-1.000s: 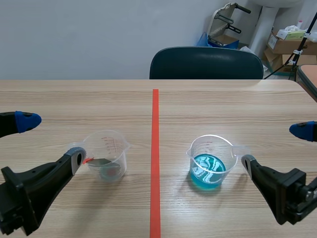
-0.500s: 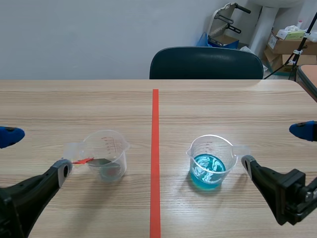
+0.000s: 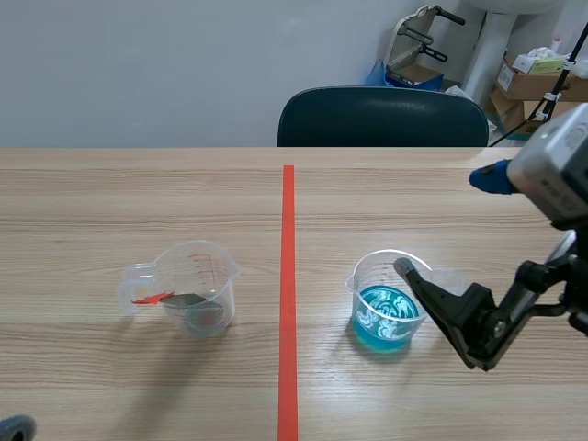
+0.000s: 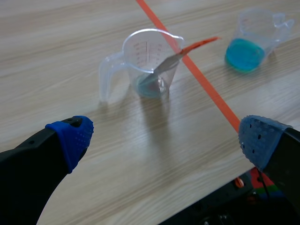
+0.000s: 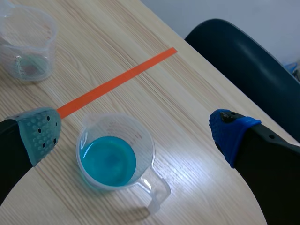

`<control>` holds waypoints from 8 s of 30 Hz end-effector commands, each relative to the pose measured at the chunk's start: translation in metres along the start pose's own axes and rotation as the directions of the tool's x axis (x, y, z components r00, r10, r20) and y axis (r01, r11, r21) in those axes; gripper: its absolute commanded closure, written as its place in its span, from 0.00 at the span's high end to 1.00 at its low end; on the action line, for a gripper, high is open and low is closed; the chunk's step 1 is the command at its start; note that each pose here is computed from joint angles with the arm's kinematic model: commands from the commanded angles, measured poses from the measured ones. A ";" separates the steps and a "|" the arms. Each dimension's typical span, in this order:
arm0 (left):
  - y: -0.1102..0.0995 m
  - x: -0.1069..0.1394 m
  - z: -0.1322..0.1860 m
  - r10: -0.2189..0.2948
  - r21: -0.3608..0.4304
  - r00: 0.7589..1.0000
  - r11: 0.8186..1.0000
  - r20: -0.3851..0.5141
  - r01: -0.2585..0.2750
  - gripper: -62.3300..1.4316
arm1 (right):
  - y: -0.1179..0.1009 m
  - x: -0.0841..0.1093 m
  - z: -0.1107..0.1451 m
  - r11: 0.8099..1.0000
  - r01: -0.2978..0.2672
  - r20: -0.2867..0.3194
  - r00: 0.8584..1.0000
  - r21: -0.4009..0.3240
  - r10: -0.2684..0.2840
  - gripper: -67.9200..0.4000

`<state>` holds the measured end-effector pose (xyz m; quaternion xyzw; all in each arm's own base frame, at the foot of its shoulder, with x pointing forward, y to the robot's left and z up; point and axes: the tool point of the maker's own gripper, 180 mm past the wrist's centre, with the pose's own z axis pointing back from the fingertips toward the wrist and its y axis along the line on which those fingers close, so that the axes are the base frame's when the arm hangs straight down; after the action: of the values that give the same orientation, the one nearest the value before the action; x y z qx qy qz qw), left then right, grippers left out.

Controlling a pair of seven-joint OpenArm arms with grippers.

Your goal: Do the redox reaction experiment

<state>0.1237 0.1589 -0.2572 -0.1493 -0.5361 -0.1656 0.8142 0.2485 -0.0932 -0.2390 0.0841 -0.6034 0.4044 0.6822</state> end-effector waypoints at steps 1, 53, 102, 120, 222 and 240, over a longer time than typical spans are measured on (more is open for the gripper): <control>-0.002 0.008 0.001 0.013 0.001 0.999 1.000 0.029 -0.013 1.00 | 0.000 0.016 -0.006 0.999 -0.037 0.058 0.998 0.020 0.036 1.00; 0.023 -0.008 0.018 0.029 0.188 0.999 0.982 -0.036 -0.021 1.00 | 0.146 0.088 -0.123 0.812 -0.327 0.463 0.883 0.483 0.080 0.51; 0.012 -0.006 0.015 0.046 0.123 0.999 0.992 -0.026 -0.042 1.00 | 0.086 0.210 -0.120 0.873 -0.138 0.309 0.951 0.467 -0.014 0.02; 0.012 -0.006 0.015 0.046 0.124 0.999 0.991 -0.026 -0.042 1.00 | 0.088 0.234 -0.111 0.865 -0.119 0.310 0.950 0.488 -0.045 0.02; 0.012 0.000 0.015 0.041 0.124 0.999 0.991 0.008 -0.042 1.00 | 0.087 0.232 -0.112 0.869 -0.108 0.299 0.953 0.483 -0.048 0.02; 0.012 0.000 0.015 0.041 0.124 0.999 0.991 0.008 -0.042 1.00 | 0.087 0.232 -0.112 0.869 -0.108 0.299 0.953 0.483 -0.048 0.02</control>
<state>0.1121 0.1790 -0.2600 -0.1071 -0.5319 -0.1159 0.8320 0.2624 0.1371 -0.1049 0.3063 -0.5646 0.5418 0.5422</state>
